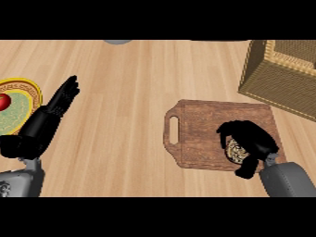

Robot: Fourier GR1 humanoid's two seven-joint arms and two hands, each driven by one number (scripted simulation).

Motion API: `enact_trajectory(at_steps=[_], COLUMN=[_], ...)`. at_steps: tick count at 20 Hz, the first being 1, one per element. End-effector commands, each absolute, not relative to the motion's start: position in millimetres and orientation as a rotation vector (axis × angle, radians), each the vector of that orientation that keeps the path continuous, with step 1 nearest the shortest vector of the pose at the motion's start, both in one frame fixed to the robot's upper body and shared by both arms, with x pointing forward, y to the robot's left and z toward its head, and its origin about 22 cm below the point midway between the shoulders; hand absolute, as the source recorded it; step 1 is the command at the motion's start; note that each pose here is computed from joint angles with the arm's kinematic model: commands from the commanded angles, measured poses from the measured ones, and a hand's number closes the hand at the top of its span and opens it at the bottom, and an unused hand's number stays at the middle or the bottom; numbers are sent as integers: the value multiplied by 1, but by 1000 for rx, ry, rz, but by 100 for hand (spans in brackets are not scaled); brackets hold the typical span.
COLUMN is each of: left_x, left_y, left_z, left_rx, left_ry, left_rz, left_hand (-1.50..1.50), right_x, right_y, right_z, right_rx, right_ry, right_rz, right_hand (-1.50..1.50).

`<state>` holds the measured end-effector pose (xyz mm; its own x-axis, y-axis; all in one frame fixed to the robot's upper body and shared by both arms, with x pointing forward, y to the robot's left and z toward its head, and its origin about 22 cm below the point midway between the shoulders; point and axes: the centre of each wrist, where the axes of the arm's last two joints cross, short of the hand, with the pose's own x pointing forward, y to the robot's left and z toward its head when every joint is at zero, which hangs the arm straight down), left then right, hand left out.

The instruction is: Pick the cupcake from the cutting board and place it in the basket

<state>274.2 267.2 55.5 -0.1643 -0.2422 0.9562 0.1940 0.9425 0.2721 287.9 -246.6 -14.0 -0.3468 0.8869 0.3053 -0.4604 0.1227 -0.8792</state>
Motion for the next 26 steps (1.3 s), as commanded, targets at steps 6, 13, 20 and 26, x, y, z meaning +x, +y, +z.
enact_trajectory(at_steps=[6, 13, 20, 26], left_x=[285, 275, 272, 275], left_y=[261, 268, 276, 269], left_z=[53, 56, 62, 61], left_rx=[29, 51, 49, 47], left_ry=[-1696, -1688, -1690, -1680], left_rz=[-372, -382, -392, -375], left_hand=[0, 0, 0, 0], right_x=[278, 295, 287, 278], right_y=[-230, -165, -165, -154], right_z=[-19, 0, 16, 82], right_rx=[-602, -835, -698, -636], right_ry=[-1280, -1092, -1284, -1649], right_rz=[1567, 1154, 876, 553], right_hand=[150, 150, 150, 150])
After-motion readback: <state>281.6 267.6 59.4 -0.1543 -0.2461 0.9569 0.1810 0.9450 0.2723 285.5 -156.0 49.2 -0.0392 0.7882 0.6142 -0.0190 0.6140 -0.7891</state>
